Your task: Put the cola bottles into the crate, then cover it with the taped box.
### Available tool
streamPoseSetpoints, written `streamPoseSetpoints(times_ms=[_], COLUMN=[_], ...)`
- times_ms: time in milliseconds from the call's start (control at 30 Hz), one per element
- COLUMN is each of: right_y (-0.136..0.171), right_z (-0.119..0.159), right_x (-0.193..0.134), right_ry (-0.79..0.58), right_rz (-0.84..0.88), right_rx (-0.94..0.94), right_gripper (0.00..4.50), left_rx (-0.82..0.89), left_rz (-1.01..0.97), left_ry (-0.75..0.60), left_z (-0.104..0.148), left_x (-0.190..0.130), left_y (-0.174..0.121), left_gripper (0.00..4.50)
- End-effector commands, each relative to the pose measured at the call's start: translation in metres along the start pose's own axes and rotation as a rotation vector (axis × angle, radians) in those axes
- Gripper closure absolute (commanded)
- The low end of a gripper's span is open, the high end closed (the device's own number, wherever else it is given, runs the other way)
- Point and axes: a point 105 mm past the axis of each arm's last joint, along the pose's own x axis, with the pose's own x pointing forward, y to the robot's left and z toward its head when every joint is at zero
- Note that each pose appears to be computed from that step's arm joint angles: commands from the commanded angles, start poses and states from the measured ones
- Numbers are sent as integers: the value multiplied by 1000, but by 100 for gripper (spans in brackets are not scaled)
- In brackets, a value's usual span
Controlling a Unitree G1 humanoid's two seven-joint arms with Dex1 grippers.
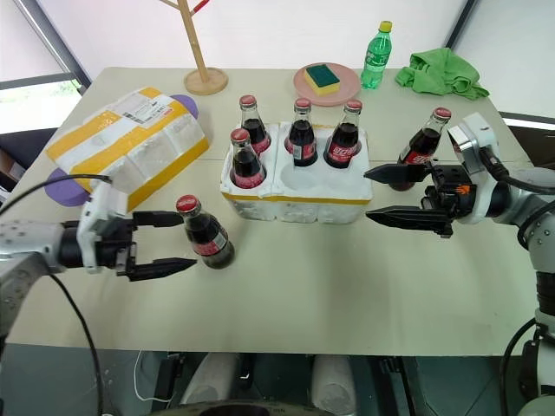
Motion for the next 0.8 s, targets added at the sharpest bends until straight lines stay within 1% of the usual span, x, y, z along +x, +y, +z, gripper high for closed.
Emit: streamPoseSetpoints(times_ms=[33,233,400,667,800], right_y=[7,10,12,10,11], right_z=[14,13,13,12,12], right_x=[-6,-8,-9,-6,-5], right_ry=[-12,-15,-16,-22,-23], right_rz=[-10,-26,-33,-29,-24], right_rx=[-58,-58,-57,-55,-53], right_gripper=[0,0,0,0,0], left_rx=[40,28,30,31,24], left_rz=[-8,23,45,32,17], left_ry=[-4,-11,-24,-106,-112], left_z=[0,-11,-14,0,1], left_x=[8,17,19,45,51], left_y=[0,12,17,24,25], left_gripper=[6,6,6,6,6])
